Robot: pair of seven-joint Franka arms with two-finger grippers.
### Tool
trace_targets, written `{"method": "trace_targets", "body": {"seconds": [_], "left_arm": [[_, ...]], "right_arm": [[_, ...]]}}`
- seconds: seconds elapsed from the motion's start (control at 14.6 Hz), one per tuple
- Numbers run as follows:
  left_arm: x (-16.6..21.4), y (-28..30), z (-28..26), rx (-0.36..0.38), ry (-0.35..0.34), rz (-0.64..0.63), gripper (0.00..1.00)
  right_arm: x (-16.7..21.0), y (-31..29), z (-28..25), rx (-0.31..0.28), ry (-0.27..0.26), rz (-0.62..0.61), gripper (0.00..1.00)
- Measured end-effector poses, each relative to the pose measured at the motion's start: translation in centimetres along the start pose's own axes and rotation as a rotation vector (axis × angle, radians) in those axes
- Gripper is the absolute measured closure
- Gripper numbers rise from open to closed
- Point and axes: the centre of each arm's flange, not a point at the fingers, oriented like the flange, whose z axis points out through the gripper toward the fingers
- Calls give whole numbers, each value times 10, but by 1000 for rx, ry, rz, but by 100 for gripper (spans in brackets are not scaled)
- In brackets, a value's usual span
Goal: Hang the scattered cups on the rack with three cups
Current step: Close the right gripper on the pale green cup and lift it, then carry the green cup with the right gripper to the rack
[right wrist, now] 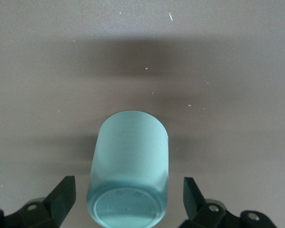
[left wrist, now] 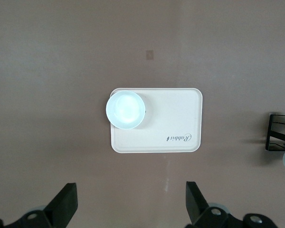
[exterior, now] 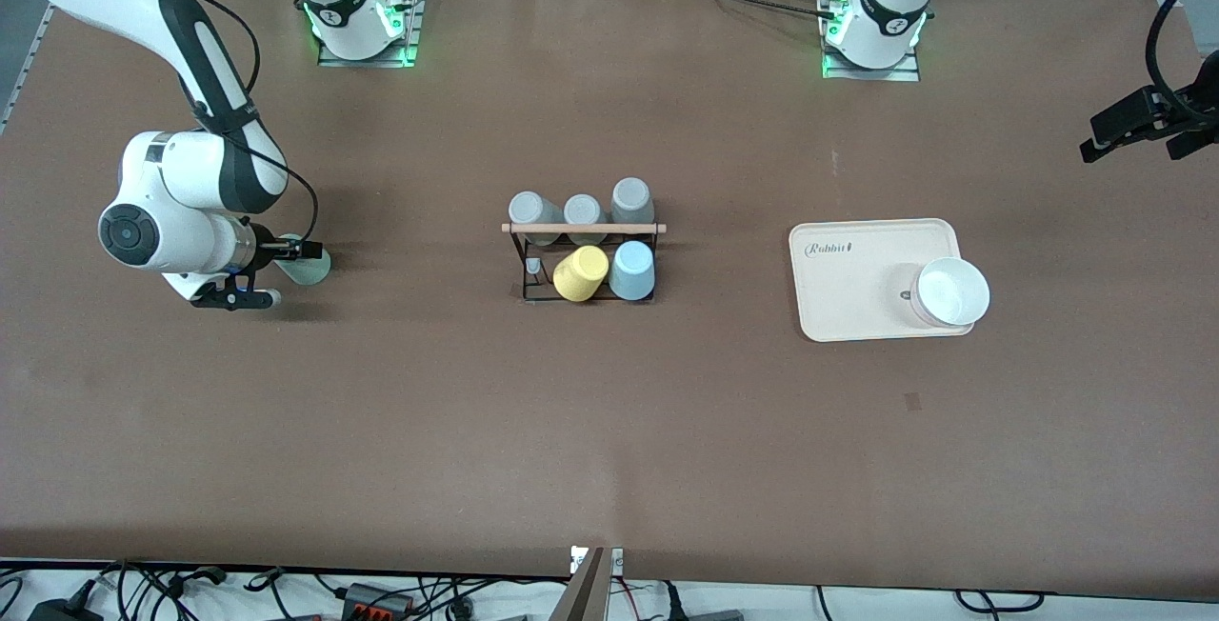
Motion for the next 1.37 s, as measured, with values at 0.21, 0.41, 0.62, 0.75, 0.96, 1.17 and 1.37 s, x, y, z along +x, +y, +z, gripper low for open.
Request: {"method": "trace_targets", "body": {"seconds": [0.21,0.41,0.62,0.75,0.96,1.17,1.37], "left_arm": [[6,-8,-1,-1,34,-14,0],[7,-7,-3,-1,46,-12,0],[5,1,-1,2,33,6,0],[3,10,1,10,17,52,0],[2,15,2,13,6,77,0],[2,11,1,13,8,72,0],[2,8,0,13,10,70,0]], "right_arm": [[1,0,-1,0,8,0,0],[2,0,-2,0,9,1,3],[2,0,-1,0,7,1,15],[2,-1,-3,1,11,1,33],[7,-5,-16,0,14,-7,33],[22,-30,-74,43,4,-26,33],[28,-74,-146,124,22,-63,33]]}}
